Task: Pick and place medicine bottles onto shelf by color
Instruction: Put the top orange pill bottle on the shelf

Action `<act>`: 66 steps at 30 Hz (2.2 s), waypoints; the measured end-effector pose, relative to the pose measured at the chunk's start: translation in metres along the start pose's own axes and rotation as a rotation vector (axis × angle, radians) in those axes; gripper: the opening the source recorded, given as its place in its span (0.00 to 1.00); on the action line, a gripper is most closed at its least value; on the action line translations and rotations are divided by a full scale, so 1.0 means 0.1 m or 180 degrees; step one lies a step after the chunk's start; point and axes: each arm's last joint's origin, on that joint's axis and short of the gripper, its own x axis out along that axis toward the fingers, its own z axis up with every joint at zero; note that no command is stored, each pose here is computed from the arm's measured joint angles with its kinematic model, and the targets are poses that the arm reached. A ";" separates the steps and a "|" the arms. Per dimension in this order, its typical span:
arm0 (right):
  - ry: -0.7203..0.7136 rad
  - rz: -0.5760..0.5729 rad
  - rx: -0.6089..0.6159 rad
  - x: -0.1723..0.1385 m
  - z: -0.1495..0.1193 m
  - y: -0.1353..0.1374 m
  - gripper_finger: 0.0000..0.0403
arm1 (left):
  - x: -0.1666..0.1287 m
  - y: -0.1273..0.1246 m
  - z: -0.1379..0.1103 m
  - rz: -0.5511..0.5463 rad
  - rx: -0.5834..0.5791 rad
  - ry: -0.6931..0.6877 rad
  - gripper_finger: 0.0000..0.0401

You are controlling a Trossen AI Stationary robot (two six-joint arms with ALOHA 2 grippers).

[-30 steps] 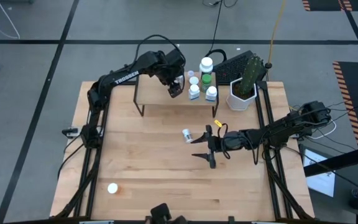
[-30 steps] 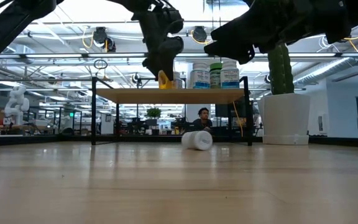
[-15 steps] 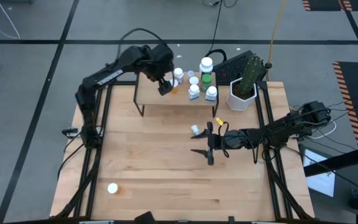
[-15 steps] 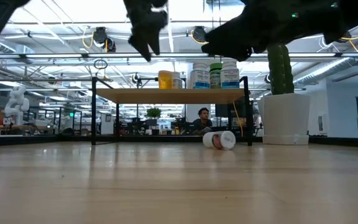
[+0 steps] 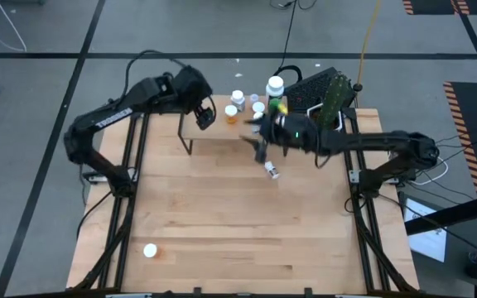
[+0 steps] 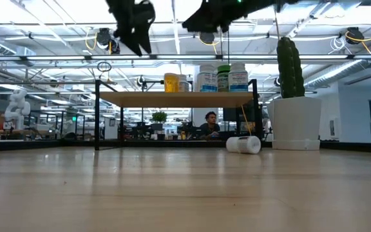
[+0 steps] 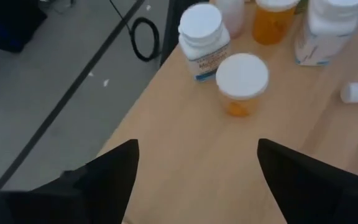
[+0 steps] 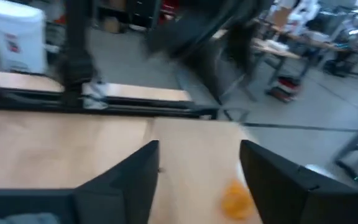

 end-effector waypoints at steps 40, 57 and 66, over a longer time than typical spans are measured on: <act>0.1105 0.0121 -0.0256 1.11 -0.17 -0.73 0.00 | 1.19 -0.08 -0.71 -0.0180 -0.0202 -0.0926 0.61; 0.1231 0.0248 -0.0142 1.14 -0.27 -0.75 0.00 | 1.19 -0.08 -0.68 -0.0163 -0.0242 -0.1034 0.61; 0.1216 0.0249 -0.0126 1.13 -0.25 -0.76 0.00 | 1.19 -0.07 -0.68 -0.0163 -0.0242 -0.1037 0.61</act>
